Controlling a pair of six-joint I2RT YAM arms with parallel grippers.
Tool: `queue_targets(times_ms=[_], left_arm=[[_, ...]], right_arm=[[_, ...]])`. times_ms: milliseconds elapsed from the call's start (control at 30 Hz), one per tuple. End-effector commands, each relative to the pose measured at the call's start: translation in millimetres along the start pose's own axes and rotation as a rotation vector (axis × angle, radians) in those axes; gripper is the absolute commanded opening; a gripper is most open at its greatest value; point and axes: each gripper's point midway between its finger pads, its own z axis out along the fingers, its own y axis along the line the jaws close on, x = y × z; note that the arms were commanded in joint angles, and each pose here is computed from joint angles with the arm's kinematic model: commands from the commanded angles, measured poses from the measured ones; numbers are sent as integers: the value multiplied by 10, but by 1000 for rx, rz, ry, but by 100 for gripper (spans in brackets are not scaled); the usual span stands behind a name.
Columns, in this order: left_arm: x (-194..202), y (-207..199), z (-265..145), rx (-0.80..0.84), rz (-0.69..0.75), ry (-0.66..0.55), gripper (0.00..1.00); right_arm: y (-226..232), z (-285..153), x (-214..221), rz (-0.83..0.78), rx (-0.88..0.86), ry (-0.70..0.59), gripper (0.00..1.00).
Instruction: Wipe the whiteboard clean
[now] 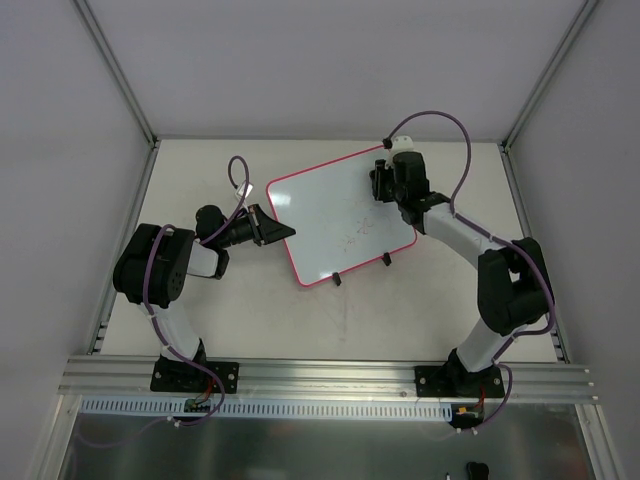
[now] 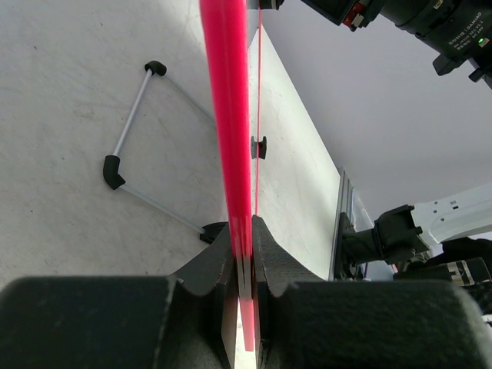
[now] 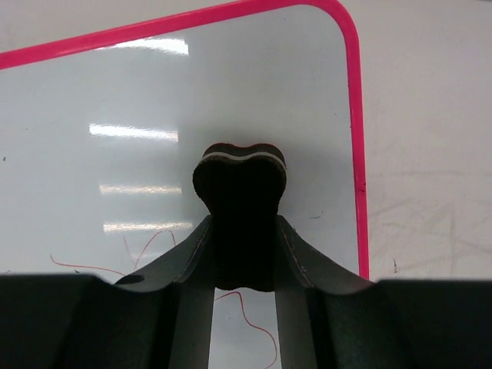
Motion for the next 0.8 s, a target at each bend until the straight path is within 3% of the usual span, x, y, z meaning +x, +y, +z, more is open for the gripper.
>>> queue_targets(times_ms=[0, 600, 767], left_arm=[[-303, -436, 16, 182, 402, -113, 0], [-294, -443, 17, 184, 401, -110, 0], [-295, -446, 7, 182, 402, -113, 0]], right_arm=[[241, -32, 322, -61, -23, 84, 0], [1930, -282, 553, -126, -330, 127, 0], [2139, -336, 617, -145, -354, 134, 0]])
